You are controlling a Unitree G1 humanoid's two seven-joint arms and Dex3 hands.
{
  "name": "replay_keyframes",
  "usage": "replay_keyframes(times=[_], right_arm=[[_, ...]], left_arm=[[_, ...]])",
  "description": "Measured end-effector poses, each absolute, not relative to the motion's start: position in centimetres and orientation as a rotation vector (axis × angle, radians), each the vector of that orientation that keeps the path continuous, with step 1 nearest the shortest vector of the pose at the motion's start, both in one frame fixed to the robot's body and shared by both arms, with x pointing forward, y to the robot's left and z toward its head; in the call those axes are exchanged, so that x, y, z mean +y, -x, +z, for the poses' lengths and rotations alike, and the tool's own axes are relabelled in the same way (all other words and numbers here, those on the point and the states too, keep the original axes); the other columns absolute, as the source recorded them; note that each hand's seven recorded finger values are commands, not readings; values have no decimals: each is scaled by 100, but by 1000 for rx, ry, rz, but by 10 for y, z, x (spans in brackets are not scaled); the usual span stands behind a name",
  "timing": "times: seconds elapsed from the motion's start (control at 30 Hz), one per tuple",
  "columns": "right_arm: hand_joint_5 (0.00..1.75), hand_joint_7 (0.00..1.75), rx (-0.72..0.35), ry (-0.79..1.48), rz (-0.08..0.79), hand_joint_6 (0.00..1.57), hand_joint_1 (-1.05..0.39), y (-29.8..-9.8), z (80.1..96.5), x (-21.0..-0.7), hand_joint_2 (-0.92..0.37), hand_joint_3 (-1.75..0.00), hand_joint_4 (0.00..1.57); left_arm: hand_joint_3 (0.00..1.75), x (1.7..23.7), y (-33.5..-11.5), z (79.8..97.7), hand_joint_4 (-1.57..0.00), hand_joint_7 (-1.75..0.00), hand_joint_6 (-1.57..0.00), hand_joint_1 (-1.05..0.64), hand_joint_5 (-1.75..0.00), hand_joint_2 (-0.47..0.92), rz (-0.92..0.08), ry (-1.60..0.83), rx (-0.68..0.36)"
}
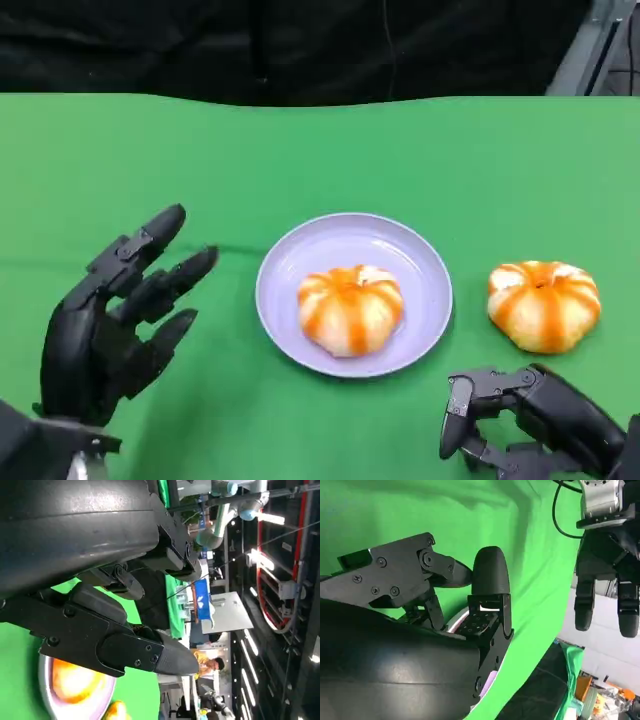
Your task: Grasp the bread from the table and place it into the plate.
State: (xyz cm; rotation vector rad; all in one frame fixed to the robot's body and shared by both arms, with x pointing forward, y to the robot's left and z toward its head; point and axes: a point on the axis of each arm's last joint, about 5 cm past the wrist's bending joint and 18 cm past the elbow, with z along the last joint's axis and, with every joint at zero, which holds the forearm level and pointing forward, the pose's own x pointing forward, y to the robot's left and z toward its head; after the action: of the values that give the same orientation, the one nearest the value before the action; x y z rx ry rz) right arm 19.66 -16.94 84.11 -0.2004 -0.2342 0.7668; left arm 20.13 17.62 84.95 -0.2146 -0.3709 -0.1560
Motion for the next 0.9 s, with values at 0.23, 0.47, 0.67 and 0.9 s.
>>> replay_keyframes(times=[0.23,0.47,0.67,0.9], right_arm=[[171,125,-235,201,765,74,-11,-197,841,-170,-79,-71,68],[169,122,-235,201,763,76,-11,-197,841,-170,-80,-70,69],[168,121,-236,201,762,77,-10,-197,841,-170,-79,-70,70],[168,119,-237,201,760,78,-10,-197,842,-170,-79,-71,71]], left_arm=[[3,177,-191,840,-74,-2,-60,-67,-2,89,-169,214,-346],[1,178,-168,817,-74,-1,-63,-63,-1,89,-182,209,-241],[1,177,-164,813,-76,-1,-65,-42,-1,91,-205,175,-222],[0,177,-158,808,-76,0,-65,-41,0,91,-203,160,-185]])
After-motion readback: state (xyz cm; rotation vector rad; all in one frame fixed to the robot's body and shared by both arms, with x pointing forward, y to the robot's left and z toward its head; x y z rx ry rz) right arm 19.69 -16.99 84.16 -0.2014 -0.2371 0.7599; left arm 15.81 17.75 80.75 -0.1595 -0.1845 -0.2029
